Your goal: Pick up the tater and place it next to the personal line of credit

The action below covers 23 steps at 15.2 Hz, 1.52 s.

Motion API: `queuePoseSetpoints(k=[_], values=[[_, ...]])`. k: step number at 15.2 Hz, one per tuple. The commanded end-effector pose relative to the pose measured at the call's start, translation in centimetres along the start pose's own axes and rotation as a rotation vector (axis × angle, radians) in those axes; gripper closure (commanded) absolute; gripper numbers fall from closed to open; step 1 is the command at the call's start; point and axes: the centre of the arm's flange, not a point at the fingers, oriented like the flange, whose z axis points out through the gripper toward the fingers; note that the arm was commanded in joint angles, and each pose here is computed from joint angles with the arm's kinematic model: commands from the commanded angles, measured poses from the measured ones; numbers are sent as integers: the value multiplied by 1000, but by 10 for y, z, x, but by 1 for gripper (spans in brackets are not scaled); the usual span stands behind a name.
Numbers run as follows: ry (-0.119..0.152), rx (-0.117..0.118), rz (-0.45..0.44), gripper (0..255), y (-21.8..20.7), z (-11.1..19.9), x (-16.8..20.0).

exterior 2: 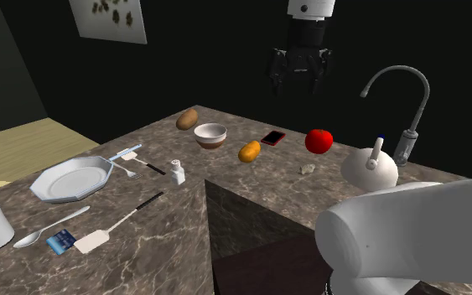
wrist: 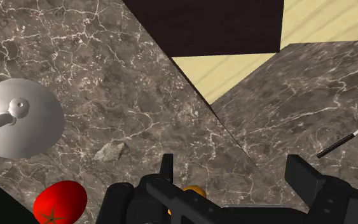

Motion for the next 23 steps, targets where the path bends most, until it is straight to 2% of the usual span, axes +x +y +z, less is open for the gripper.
queuePoseSetpoints(k=[1,12,23], values=[[0,0,0,0,0,0,0],[12,1,187,0,-6,101,102],[23,1,374,0,6,200,206]])
